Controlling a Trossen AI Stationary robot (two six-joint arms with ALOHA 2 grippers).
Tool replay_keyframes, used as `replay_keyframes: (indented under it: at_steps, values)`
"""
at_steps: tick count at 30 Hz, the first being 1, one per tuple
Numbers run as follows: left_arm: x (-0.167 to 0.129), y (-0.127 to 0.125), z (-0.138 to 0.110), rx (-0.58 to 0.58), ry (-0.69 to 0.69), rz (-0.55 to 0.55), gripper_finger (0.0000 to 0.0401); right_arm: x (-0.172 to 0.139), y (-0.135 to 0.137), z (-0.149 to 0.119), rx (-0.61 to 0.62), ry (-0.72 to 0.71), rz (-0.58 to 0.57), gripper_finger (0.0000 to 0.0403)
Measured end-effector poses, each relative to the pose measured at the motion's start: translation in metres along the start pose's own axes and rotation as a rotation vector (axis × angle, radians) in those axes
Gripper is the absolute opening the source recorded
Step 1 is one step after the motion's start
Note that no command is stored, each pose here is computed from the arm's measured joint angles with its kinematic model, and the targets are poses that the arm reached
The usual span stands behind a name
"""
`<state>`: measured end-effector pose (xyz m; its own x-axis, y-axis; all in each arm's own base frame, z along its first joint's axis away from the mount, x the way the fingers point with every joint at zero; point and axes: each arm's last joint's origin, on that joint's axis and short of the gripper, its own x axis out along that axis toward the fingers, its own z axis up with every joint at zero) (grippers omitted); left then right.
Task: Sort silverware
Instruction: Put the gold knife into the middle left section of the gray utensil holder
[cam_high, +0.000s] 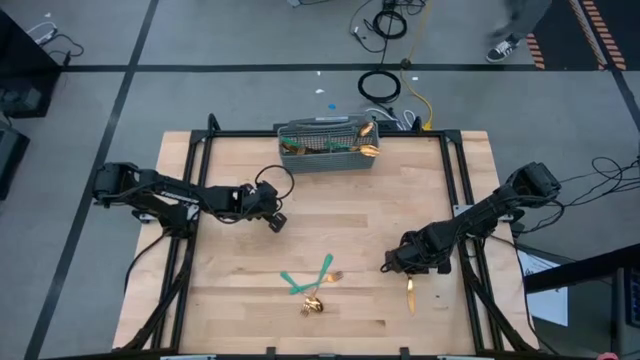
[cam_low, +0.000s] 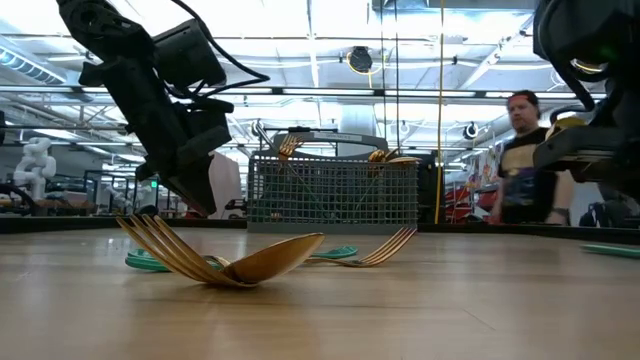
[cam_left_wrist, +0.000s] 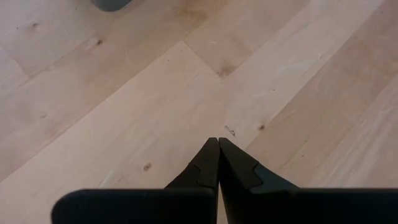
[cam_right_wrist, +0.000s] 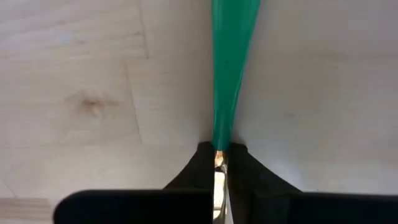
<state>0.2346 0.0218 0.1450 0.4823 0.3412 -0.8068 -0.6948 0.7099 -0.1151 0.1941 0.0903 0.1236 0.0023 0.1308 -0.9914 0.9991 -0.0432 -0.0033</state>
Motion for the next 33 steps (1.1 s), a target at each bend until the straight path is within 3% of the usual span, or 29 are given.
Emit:
replay_keyframes:
  at_steps: [9, 19, 27, 33]
  values:
    - [0.000, 0.000, 0.000, -0.001, 0.000, -0.001, 0.0008, -0.022, 0.012, 0.002, -0.092, -0.299, 0.033, 0.0000]
    - [0.000, 0.000, 0.000, -0.007, 0.000, 0.000, 0.0008, -0.069, 0.041, 0.007, -0.222, -0.478, 0.094, 0.0001]
    - [0.000, 0.000, 0.000, -0.007, 0.000, 0.000, 0.0008, -0.112, 0.071, 0.029, -0.356, -0.627, 0.152, 0.0001]
    - [0.000, 0.000, 0.000, -0.007, 0.000, 0.000, 0.0009, -0.149, 0.092, 0.049, -0.440, -0.851, 0.188, 0.0001]
